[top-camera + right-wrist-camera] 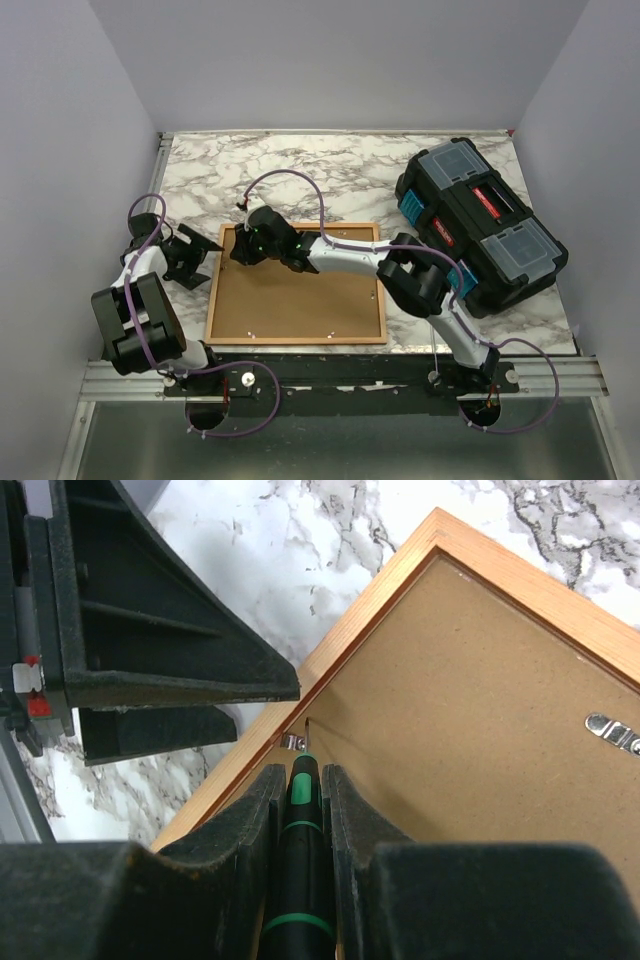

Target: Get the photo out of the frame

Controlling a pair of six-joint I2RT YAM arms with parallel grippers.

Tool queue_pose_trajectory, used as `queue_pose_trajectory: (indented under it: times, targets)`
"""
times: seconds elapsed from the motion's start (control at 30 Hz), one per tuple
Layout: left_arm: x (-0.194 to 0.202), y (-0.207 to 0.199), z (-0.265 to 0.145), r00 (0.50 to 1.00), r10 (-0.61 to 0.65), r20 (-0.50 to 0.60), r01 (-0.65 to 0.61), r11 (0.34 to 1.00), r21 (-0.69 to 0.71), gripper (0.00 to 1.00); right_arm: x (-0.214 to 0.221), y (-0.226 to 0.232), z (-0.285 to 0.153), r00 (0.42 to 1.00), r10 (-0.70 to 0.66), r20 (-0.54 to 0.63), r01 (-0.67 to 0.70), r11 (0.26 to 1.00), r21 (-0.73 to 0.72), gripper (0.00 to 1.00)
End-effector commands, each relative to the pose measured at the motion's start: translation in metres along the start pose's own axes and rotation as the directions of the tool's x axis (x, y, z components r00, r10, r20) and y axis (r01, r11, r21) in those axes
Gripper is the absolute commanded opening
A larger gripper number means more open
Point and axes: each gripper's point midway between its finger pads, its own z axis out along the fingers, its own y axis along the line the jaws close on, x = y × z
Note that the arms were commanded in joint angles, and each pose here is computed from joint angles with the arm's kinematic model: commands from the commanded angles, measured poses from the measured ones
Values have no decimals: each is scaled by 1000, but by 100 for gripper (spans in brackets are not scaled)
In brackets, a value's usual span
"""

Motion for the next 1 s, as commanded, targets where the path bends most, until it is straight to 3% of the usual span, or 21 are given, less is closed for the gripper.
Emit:
queue_pose_trajectory:
  times: [0.0, 0.47, 0.97]
  targets:
    - [2, 0, 3, 1000, -14, -15, 14, 1000, 24, 85, 14, 18, -13, 997, -8, -75, 4, 999, -50, 1]
    - [3, -1, 8, 999, -32, -32, 33, 999, 37, 75, 36, 22, -11, 990, -33, -139, 18, 995, -103, 1]
    - [2, -1, 7, 999, -25, -25, 26, 999, 33, 74, 31, -4, -28, 985, -56, -161, 66, 996, 56, 1]
